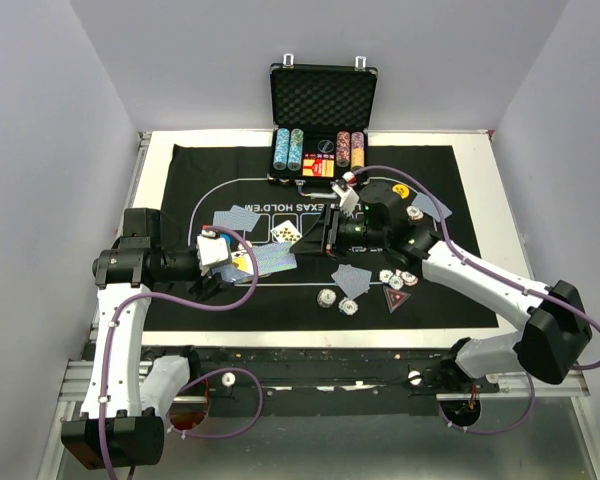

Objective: Distribute texas hold em gaming equipment

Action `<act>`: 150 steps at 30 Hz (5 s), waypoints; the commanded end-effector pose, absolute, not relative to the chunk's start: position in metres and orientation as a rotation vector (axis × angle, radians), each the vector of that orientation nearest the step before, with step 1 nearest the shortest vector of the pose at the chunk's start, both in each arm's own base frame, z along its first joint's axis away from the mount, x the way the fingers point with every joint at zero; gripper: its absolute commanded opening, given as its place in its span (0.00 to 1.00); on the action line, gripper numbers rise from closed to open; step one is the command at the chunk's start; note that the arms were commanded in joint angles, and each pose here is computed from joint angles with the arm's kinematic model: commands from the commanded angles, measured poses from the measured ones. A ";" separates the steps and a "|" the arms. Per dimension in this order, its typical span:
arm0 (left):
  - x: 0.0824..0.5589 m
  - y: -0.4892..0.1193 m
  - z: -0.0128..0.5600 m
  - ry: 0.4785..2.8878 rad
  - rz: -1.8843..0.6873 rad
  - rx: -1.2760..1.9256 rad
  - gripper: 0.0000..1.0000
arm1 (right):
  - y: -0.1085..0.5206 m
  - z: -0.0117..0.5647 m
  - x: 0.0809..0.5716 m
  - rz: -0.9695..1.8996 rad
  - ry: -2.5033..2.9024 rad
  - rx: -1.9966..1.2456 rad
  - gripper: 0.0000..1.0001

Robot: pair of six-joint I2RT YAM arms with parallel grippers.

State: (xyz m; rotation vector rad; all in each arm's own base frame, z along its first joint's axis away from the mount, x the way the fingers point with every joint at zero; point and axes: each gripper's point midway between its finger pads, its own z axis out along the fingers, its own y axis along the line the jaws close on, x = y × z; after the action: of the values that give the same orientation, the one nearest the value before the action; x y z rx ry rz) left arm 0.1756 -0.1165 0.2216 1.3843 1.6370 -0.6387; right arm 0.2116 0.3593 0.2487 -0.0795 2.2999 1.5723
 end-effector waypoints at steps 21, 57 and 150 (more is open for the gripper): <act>0.180 -0.123 0.241 1.559 -0.639 1.380 0.45 | 0.396 0.233 0.201 1.770 2.305 -0.121 0.59; 0.178 -0.122 0.237 1.555 -0.622 1.390 0.45 | 0.363 0.241 0.191 1.642 2.372 -0.099 0.22; 0.151 -0.126 0.246 1.524 -0.629 1.383 0.44 | 0.318 0.030 0.368 -0.634 2.050 -0.979 0.01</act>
State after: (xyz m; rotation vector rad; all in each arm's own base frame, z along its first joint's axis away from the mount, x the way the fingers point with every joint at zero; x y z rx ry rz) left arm 0.1546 -0.1191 0.2353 1.3819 1.5846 -0.5959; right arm 0.3826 0.3213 0.0441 -0.9850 1.9785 -0.7008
